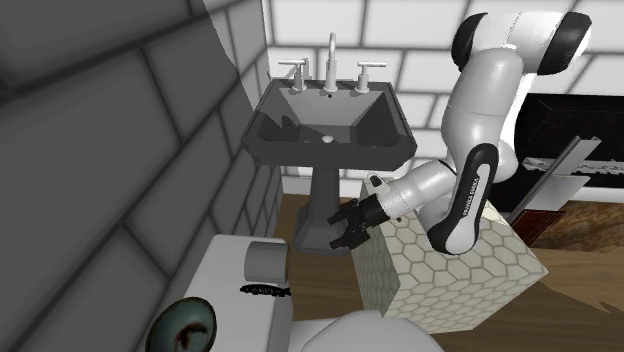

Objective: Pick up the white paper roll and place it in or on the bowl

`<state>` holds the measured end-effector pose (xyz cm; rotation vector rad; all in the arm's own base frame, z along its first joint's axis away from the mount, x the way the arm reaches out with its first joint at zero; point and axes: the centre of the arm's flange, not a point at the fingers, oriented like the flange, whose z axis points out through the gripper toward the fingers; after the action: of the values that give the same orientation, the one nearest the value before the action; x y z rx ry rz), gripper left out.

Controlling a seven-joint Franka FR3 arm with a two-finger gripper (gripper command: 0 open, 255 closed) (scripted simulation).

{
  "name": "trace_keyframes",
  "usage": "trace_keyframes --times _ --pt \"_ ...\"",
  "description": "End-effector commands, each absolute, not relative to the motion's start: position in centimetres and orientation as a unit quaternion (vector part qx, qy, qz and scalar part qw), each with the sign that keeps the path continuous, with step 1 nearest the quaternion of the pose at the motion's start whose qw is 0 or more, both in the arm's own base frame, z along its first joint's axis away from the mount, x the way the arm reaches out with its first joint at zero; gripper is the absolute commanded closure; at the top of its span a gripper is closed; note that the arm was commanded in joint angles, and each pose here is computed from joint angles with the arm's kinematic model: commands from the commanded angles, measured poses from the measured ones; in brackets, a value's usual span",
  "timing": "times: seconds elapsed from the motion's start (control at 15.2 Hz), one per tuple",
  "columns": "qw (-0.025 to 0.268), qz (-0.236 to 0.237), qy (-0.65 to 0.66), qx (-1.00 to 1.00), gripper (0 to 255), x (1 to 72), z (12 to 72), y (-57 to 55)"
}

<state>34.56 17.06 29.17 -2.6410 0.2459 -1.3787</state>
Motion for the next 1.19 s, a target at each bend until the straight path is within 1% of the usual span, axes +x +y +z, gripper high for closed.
trace_keyframes --times 0.0,0.4,0.86,1.12 --pt "0.074 -0.493 0.097 -0.861 0 36.2 27.1 17.9" --pt "0.076 -0.570 0.130 -0.808 0 41.7 22.3 21.0" --pt "0.076 -0.570 0.130 -0.808 0 45.2 21.0 21.0" --pt "0.076 -0.570 0.130 -0.808 0 45.4 20.9 20.9"
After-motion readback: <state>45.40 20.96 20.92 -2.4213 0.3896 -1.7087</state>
